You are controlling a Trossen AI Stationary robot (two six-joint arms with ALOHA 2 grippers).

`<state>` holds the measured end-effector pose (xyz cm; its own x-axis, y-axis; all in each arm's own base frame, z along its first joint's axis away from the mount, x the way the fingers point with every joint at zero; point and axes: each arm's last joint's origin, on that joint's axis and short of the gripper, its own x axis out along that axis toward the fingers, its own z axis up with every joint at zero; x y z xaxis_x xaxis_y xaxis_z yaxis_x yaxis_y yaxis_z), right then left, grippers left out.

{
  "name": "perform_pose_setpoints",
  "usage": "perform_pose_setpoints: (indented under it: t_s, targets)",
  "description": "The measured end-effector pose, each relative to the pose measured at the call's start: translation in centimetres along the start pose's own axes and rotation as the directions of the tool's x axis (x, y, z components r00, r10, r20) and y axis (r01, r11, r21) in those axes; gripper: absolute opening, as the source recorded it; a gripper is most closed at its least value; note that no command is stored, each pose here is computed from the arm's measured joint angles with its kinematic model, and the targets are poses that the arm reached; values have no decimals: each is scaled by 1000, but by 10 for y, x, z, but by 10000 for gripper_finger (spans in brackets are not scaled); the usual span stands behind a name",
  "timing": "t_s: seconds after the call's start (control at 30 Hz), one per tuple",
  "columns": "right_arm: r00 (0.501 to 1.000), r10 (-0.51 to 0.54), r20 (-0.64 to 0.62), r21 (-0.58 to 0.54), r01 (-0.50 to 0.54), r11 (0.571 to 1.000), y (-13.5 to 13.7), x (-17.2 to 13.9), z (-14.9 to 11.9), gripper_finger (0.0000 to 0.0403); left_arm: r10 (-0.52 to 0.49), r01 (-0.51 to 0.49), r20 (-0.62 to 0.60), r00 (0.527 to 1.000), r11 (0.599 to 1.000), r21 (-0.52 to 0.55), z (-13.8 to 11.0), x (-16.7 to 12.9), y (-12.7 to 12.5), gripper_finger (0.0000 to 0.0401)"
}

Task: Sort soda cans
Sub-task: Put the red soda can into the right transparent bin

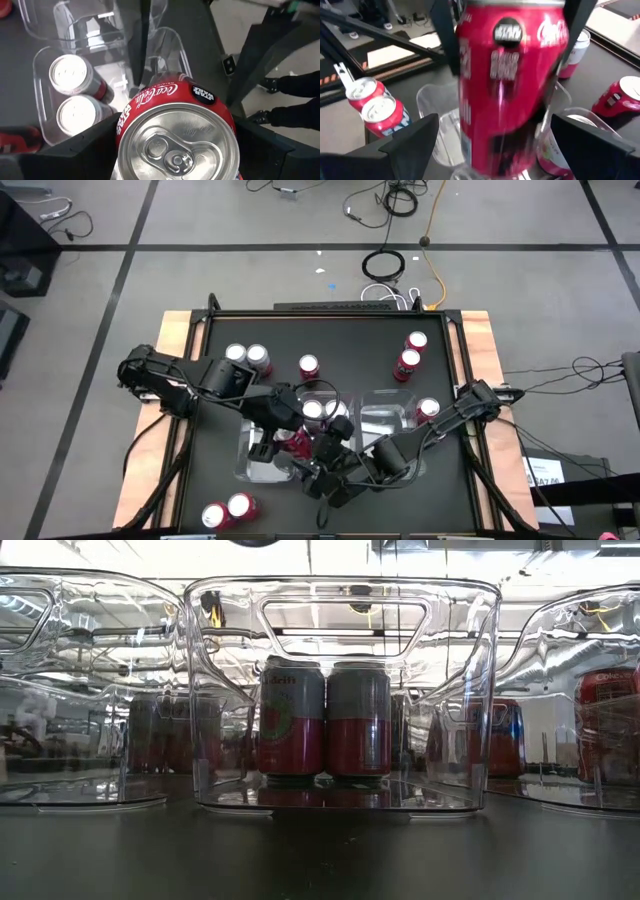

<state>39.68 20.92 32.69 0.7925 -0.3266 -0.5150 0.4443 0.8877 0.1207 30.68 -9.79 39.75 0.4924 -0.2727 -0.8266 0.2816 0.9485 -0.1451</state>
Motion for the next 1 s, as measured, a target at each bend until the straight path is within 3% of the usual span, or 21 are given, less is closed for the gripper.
perform_pose_setpoints:
  t_s: [0.53,0.8,1.0]
  targets:
    - [1000,-10,19,38,9,999,-5,7,7,374,-25,24,91,996,1000,20,8,0,-7,326]
    - [1000,-8,18,38,7,999,-5,7,7,290,-24,22,91,996,1000,20,8,0,-7,326]
    - [1000,-3,13,32,3,999,-4,7,7,284,-10,8,93,996,1000,19,9,0,-7,326]
